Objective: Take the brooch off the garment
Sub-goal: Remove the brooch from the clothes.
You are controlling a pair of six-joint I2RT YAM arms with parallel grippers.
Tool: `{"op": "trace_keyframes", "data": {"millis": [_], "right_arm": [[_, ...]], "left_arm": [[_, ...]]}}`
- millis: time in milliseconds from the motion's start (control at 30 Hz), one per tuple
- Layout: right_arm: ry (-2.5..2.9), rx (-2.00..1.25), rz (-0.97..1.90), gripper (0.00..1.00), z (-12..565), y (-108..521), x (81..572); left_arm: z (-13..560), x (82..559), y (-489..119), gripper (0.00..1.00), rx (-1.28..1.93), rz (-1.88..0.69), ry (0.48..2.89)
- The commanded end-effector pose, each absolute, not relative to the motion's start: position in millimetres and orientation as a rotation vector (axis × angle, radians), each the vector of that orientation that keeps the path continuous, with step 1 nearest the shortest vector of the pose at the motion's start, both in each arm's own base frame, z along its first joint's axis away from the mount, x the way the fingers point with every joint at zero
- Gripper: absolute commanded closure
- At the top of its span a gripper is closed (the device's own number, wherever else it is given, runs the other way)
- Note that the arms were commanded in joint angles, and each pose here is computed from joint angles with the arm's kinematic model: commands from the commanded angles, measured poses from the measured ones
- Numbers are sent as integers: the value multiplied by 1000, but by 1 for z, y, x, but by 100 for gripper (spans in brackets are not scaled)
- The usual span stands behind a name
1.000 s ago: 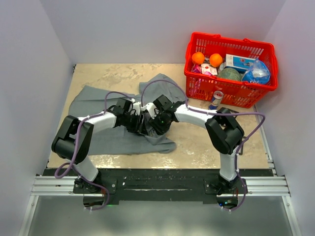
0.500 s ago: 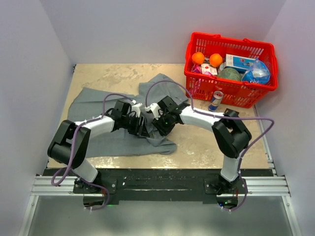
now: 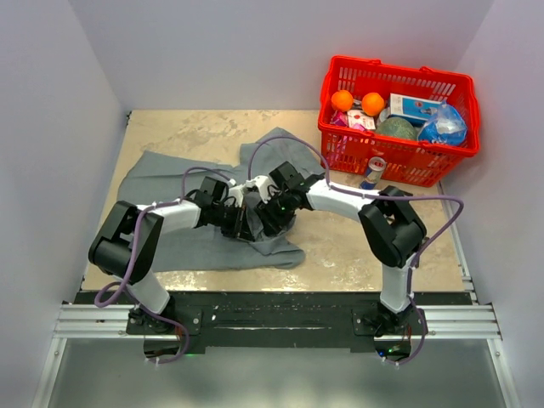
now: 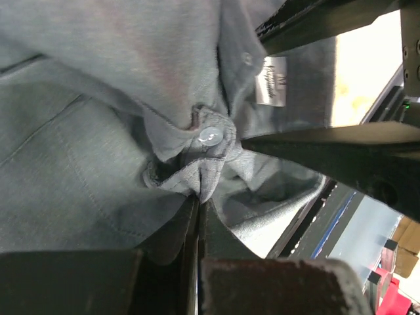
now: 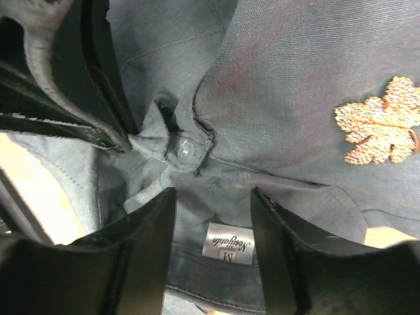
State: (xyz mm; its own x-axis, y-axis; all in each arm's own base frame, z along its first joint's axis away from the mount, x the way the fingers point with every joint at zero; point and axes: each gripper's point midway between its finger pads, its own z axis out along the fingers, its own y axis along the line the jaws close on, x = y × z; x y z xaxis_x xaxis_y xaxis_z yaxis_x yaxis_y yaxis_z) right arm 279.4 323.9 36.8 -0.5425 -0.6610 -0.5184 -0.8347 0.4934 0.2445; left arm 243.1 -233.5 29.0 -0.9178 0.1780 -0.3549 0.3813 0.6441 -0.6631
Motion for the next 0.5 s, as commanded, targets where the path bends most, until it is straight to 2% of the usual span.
{"op": "trace_keyframes", "data": {"millis": [0,133,200,233,300,333,400,433,467], "right_arm": [[2393,-1220,788,44,41,339,274],[2415,-1229,825,39,31,346,266],[2443,-1232,744,42,19,342,268],[2452,-1233,689,54,13,339,270],[2483,-1220,576,63,1,328,277],[2489,-1195,488,71,-2,321,285],[2495,-1178,382,88,-5,310,295],[2475,-1172,307,100,-2,303,305],[2462,-1170,276,100,2,301,310]], "left_arm": [[49,257,-238,100,522,-1130,2511],[52,256,-237,100,501,-1135,2497],[54,259,-238,100,501,-1130,2485],[58,262,-238,100,503,-1134,2473],[61,266,-238,100,494,-1133,2460],[64,268,-238,100,489,-1144,2453],[71,273,-238,100,460,-1178,2424],[76,273,-240,100,464,-1210,2408],[78,275,-240,100,461,-1213,2394]]}}
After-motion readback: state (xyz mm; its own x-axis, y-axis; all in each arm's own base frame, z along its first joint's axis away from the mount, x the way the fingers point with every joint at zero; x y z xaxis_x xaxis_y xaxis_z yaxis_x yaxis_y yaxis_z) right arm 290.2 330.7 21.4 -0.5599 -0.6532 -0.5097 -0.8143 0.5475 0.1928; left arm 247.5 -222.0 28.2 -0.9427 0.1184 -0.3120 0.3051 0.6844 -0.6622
